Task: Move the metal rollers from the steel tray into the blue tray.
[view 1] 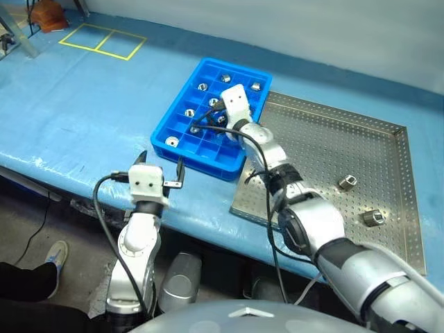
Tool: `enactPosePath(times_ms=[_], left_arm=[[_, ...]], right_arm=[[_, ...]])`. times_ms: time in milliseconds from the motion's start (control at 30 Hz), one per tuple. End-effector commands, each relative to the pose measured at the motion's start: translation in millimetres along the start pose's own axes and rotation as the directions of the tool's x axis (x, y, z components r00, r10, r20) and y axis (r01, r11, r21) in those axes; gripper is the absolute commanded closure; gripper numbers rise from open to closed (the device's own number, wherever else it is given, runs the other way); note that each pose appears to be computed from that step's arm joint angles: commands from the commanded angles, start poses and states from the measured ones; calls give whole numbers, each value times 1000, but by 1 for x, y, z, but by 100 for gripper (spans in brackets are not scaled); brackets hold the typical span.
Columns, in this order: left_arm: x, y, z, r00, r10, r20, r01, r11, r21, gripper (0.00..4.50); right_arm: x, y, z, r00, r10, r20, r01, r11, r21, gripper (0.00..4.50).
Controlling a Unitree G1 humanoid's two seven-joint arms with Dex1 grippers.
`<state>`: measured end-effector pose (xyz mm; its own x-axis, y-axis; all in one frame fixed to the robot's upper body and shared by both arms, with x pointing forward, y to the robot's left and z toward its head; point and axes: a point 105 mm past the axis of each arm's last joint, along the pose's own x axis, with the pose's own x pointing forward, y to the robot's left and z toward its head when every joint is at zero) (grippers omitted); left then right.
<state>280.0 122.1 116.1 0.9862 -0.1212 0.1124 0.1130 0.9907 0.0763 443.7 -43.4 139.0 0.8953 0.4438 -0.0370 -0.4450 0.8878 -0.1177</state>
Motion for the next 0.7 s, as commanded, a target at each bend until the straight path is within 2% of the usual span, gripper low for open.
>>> enactPosePath(times_ms=[33,200,433,700], left_arm=[[11,-19,8,993,-108,48,109,994,-27,0],[27,-40,20,960,-259,105,262,965,-25,0],[37,-60,22,918,-378,119,382,924,-8,0],[39,-71,22,889,-439,129,443,897,-4,0]], right_arm=[[-31,-39,25,992,-93,82,92,996,14,60],[-87,-87,5,963,-271,10,270,962,26,60],[-149,-137,-12,860,-500,-103,504,864,16,60],[-181,-132,-44,850,-437,-293,479,873,89,60]])
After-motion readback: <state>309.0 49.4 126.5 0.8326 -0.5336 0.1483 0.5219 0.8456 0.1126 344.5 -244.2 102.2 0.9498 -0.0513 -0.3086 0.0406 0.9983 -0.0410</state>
